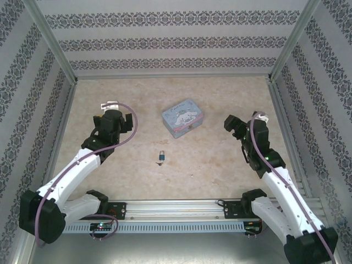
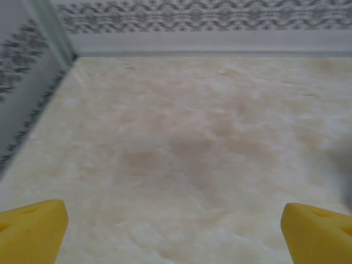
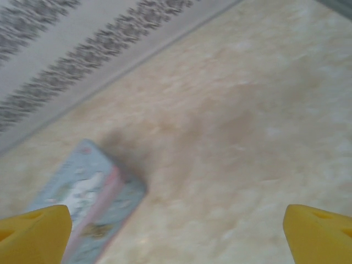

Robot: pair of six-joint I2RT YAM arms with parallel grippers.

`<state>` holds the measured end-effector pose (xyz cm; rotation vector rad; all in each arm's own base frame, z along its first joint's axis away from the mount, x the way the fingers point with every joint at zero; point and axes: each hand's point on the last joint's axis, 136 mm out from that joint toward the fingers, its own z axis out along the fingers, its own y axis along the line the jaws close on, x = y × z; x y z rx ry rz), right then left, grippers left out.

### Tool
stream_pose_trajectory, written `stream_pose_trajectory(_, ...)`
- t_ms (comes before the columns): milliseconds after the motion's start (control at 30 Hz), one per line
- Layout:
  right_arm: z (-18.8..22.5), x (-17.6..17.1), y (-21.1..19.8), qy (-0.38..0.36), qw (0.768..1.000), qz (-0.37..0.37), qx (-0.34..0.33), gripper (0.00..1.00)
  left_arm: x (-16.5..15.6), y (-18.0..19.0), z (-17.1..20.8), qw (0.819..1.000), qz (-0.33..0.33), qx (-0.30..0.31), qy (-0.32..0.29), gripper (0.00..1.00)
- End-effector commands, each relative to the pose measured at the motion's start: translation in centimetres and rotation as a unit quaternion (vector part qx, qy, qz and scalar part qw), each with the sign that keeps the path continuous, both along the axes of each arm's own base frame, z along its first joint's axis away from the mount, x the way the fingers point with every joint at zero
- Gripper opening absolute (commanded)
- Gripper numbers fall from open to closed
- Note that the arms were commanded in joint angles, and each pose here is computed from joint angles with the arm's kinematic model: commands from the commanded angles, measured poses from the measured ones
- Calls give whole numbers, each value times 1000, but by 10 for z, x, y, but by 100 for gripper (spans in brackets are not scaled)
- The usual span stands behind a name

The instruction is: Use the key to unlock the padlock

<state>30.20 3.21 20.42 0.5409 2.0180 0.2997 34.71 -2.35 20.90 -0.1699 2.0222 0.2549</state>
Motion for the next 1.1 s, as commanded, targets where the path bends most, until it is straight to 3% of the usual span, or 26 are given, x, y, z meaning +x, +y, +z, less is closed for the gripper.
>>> stream_pose_trajectory(0,-5,15,-21,13,993,-12,-117,98,12,34,12,996,46,42,-64,100)
stream_pose_trajectory(167,-21,43,-34,23,979,-30,-199,98,18,56,-26,995,63,52,-49,100)
stream_pose_trajectory(367,-42,60,-46,13,967,-42,-251,98,26,60,-66,997,49,35,-55,100)
stream_pose_trajectory(700,-70,72,-49,-37,956,-11,-292,98,38,49,-99,998,6,21,-57,100)
stream_pose_trajectory(933,-82,88,-31,-107,956,54,-269,98,44,38,-110,998,-39,9,-51,100)
stream_pose_trajectory(1067,-98,86,-23,-109,956,87,-259,98,50,34,-121,996,-68,-8,-56,99)
